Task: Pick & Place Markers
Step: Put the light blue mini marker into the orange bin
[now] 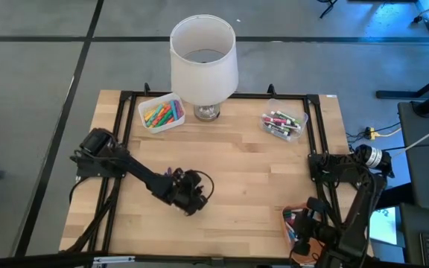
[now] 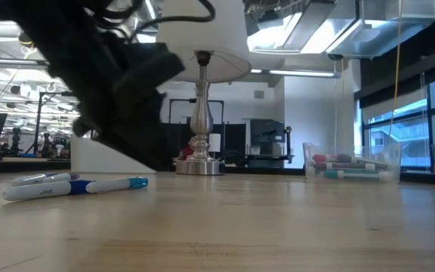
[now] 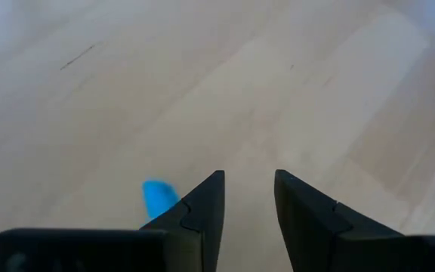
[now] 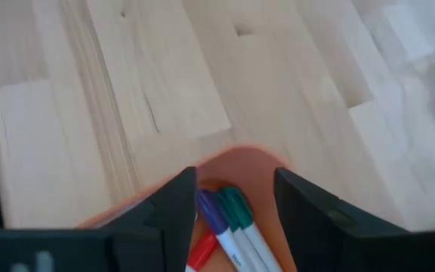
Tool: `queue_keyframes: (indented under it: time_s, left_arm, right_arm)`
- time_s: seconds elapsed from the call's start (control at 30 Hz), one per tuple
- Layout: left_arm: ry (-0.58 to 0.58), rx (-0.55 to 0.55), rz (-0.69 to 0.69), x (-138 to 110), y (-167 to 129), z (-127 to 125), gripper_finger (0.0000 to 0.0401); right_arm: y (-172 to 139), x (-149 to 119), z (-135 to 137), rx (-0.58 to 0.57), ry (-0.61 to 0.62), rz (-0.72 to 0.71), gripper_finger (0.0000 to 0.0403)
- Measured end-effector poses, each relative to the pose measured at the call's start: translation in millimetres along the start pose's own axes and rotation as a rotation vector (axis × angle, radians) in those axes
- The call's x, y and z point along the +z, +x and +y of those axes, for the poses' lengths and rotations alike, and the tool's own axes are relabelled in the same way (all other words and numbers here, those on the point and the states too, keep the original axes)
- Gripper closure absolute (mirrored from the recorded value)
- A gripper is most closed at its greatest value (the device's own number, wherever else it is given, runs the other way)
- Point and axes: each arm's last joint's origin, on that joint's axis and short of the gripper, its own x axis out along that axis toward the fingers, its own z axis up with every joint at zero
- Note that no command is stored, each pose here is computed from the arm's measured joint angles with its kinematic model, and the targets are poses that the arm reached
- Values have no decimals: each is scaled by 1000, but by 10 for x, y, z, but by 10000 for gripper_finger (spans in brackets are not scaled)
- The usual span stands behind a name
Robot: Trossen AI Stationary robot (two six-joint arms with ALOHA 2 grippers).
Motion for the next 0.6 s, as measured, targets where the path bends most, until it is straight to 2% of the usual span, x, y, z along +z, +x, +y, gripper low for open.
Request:
queue_keyframes:
  time_s: [0.33,0.6]
  left_arm:
    - [87,147,-21,-125,-75,126,290]
    - [50,150,21,-160,-40,134,288]
  right_arm:
    - [65,81,-8,-21,13,4,226]
    - [66,83,0,-14,0,2,228]
